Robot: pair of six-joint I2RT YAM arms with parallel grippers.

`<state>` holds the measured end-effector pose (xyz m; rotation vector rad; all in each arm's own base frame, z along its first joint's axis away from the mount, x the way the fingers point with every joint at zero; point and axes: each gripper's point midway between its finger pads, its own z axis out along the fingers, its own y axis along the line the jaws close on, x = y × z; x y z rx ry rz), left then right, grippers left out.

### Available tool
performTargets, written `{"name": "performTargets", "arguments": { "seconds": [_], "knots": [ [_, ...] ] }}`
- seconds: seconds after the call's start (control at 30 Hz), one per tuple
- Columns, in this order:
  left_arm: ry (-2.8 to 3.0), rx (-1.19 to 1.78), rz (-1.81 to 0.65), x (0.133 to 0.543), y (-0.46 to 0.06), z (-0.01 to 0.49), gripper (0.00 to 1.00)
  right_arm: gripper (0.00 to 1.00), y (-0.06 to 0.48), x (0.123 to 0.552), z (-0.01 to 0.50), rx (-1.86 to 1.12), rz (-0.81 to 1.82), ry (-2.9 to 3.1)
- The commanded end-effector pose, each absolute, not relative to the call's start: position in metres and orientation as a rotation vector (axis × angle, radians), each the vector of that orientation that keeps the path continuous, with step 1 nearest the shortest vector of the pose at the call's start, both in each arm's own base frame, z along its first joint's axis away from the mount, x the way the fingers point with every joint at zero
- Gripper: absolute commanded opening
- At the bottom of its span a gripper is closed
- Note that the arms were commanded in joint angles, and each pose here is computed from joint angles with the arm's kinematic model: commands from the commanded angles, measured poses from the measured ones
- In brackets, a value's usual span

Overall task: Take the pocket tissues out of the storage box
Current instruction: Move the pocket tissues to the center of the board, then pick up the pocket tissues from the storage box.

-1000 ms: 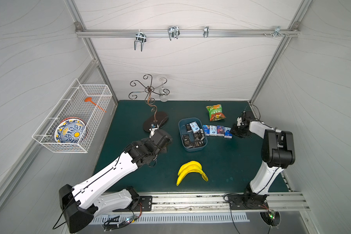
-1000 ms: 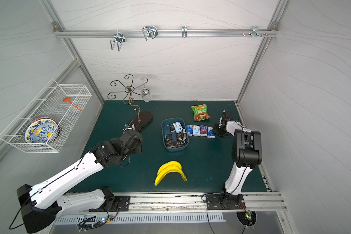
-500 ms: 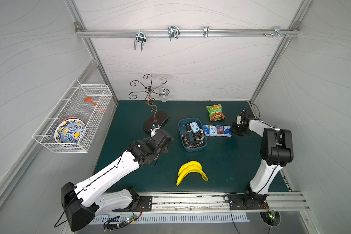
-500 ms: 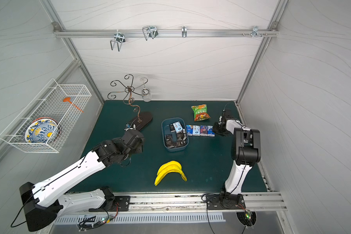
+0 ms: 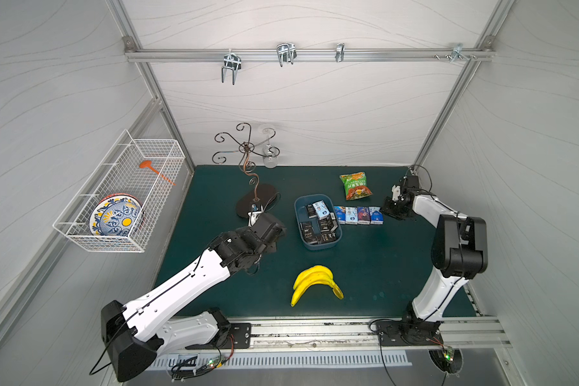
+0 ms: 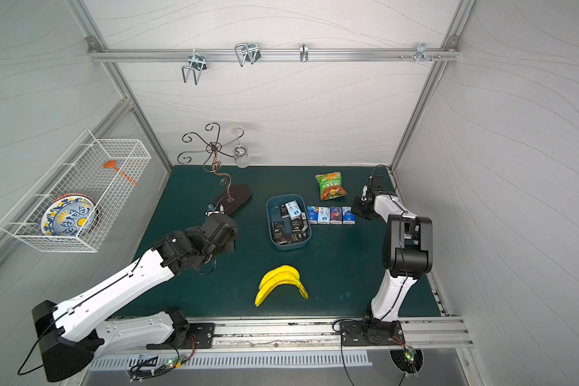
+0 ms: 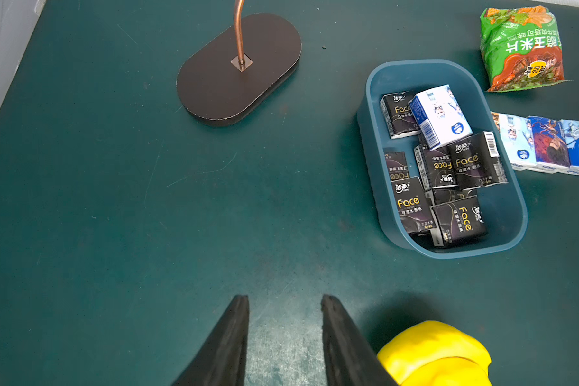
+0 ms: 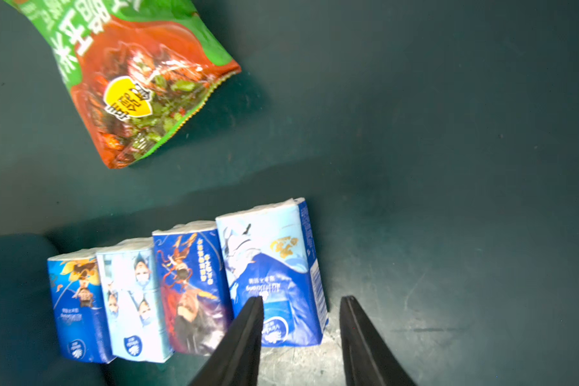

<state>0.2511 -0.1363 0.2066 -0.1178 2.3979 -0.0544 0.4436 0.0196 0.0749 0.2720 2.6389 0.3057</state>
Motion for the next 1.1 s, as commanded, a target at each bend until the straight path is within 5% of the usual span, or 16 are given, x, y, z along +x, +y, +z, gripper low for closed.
{"name": "performTargets", "arguments": {
  "seconds": [0.0, 0.33, 0.57, 1.07],
  "knots": [
    [2.351, -0.138, -0.1, 0.257, -0.141, 0.222, 0.4, 0.43, 0.03, 0.442, 0.1, 0.208, 0.293, 2.611],
    [2.365, -0.137, -0.086, 0.26, -0.145, 0.216, 0.4, 0.44, 0.168, 0.424, 0.169, -0.194, 0.473, 2.43],
    [2.372, -0.141, -0.087, 0.257, -0.144, 0.213, 0.4, 0.48, 0.265, 0.419, 0.18, -0.571, 0.32, 2.358],
    [2.357, -0.134, -0.066, 0.252, -0.134, 0.216, 0.41, 0.55, 0.294, 0.446, 0.107, -0.735, 0.084, 2.431]
  ]
}}
